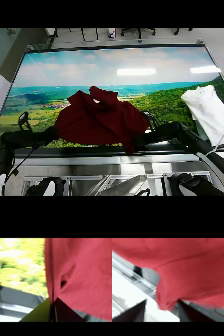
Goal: Fold the shirts.
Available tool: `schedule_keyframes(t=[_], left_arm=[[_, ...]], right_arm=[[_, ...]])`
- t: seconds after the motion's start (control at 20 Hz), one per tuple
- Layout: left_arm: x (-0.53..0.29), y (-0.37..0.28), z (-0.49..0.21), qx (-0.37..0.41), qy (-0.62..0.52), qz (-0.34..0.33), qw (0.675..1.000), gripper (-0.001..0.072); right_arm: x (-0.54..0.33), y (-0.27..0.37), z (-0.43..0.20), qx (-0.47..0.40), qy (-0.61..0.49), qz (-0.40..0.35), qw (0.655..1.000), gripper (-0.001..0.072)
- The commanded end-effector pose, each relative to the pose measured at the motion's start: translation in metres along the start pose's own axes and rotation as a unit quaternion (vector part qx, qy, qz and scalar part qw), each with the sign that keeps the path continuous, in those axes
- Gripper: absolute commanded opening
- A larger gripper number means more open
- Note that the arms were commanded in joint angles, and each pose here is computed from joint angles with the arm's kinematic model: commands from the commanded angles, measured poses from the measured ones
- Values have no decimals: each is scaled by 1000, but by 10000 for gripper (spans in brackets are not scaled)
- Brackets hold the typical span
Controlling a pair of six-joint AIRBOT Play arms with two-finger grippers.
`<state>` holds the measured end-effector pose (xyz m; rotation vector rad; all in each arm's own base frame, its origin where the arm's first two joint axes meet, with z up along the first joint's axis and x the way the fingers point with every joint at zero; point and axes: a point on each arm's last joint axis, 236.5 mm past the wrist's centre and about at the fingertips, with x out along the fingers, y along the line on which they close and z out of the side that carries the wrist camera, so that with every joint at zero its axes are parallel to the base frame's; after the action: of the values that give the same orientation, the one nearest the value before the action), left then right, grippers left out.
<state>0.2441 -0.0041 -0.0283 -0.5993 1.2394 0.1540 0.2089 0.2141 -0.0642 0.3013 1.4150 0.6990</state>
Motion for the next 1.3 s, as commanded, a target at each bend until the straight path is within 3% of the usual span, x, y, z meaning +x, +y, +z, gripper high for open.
schedule_keyframes(t=[0.0, 0.25, 0.5, 0.7, 0.95, 1.1, 1.15, 1.25], left_arm=[[-20, 48, 13, -38, -37, 27, 998, 11], [-41, 97, 37, -92, -28, 48, 994, 11], [-29, 95, 53, -70, 20, 40, 997, 11], [-26, 81, 72, -40, 20, 36, 998, 11], [-24, 73, 88, -23, 16, 35, 999, 12], [-27, 73, 95, -21, 3, 36, 999, 12], [-30, 72, 98, -19, -7, 36, 999, 12], [-50, 55, 113, -19, -63, 14, 998, 11]], right_arm=[[-32, 13, 18, 8, -3, 18, 1000, 470], [-111, -63, 87, 85, -133, -26, 987, 469], [-51, -88, 69, 142, -39, 10, 989, 469], [12, -67, 47, 126, 45, 27, 991, 469], [52, -40, 51, 109, 61, 39, 991, 456], [51, -30, 73, 89, 37, 39, 995, 61], [45, -23, 82, 80, 31, 46, 995, 19], [19, 4, 107, 41, 10, 67, 997, 18]])
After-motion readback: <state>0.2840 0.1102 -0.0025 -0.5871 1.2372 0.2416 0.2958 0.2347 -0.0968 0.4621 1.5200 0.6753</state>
